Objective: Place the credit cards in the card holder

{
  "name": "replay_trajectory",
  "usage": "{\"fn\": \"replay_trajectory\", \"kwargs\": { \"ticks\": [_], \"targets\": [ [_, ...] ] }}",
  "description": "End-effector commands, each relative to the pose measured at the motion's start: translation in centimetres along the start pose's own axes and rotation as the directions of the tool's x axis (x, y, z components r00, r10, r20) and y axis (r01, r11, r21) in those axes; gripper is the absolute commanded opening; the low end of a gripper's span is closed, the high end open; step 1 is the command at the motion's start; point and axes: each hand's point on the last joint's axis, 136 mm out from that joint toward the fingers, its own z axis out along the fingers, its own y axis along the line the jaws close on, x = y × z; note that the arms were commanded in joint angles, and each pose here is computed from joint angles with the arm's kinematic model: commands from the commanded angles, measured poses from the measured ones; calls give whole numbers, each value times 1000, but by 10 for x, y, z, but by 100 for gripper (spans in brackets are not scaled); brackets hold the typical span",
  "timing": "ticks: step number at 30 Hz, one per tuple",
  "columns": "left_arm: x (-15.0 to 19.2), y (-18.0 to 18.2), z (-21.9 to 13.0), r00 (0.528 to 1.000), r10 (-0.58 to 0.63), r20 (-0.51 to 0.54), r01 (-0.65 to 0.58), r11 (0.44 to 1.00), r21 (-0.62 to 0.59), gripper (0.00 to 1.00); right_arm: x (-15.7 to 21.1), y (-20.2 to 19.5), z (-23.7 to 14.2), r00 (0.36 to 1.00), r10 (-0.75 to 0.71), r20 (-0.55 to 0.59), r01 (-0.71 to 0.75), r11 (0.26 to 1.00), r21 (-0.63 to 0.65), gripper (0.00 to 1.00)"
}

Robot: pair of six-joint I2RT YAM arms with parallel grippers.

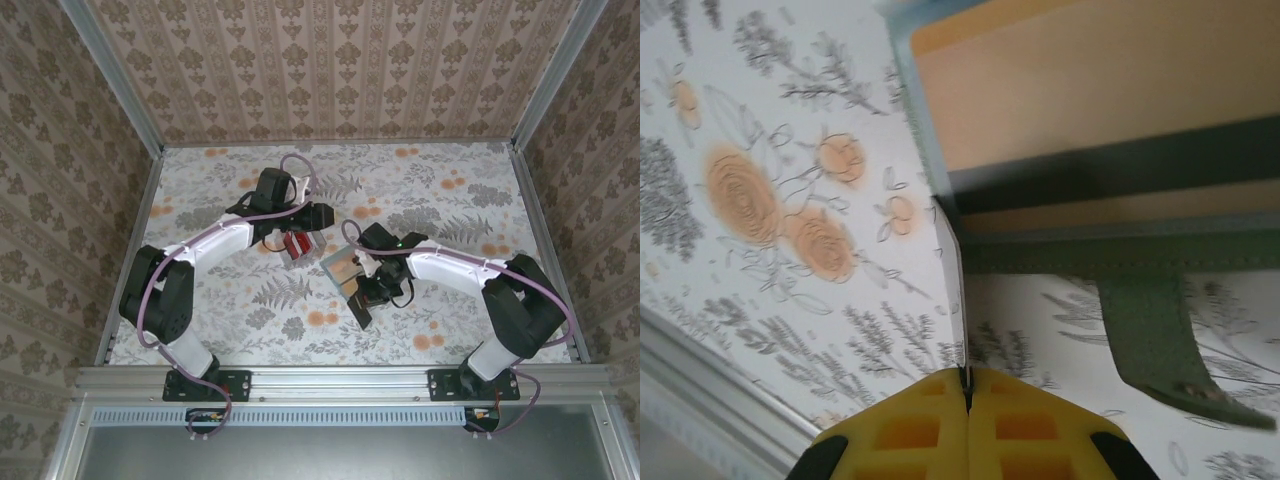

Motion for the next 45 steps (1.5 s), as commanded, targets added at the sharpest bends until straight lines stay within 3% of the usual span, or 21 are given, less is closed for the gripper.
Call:
{"fn": "replay_trajectory", "kwargs": {
  "ticks": [1,8,14,20,24,32,45],
  "targets": [
    [4,-8,-3,999,41,-5,-41,999,-3,44,-1,-30,-9,999,34,6,-34,994,107,0],
    [14,-15,22,997,50,-57,-50,999,4,44,-4,-55,-24,994,102,46,-106,991,85,0],
    [25,4,48,993,-14,-116,5,997,-79,43,-22,-28,-50,968,187,167,-144,960,-240,0],
    [33,16,69,977,-14,-212,-19,988,-152,35,-56,-30,-51,895,310,322,-161,896,-413,0],
    [39,16,75,964,11,-266,-70,975,-212,32,-71,-35,-41,869,366,332,-187,866,-464,0],
    [57,39,80,956,-17,-293,-81,945,-318,31,-80,-50,-37,837,402,371,-223,870,-440,0],
    [74,68,78,946,-42,-321,-95,912,-398,25,-93,-57,-13,816,456,355,-248,831,-498,0]
  ]
}}
